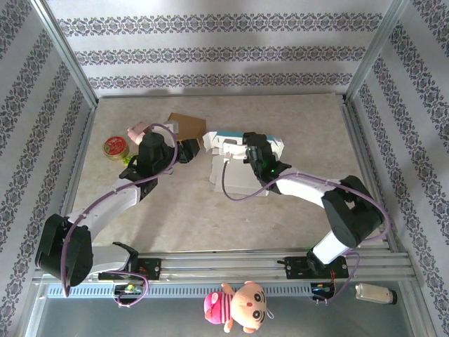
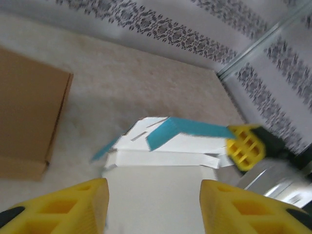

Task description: Fold the paper box

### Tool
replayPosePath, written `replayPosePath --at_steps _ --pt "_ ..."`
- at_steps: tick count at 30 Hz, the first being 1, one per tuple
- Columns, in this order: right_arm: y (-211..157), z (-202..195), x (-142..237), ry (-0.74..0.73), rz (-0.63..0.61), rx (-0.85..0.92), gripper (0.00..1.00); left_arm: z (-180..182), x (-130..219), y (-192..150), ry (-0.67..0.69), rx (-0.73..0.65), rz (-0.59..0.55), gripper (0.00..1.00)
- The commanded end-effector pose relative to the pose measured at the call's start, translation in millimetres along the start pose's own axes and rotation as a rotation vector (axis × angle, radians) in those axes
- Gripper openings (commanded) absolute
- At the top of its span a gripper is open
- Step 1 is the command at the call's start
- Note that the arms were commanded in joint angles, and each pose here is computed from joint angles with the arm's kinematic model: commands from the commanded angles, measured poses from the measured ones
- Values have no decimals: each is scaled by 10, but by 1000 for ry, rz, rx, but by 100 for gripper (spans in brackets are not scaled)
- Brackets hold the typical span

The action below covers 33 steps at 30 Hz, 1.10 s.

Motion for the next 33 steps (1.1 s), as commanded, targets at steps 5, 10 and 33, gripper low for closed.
replayPosePath --at_steps 5,10,33 --pt "202 165 -79 -128 53 89 0 -10 -280 -195 -70 423 145 51" --pt "236 271 -105 -109 42 84 0 -36 -584 -138 -86 407 166 56" --pt "156 236 -90 -84 13 -69 2 -36 -1051 -60 -132 346 145 49"
Point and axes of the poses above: each hand's point on the last joint's axis, 136 mm out from that joint toward the fingers, its own x axis back along the fingers, its own z axis along the line the jaws close on, y = z × x, the point moved 4 cm from there along x, back along the fingers, and after that the axes turned 15 degrees about x, right-handed, at the moved point
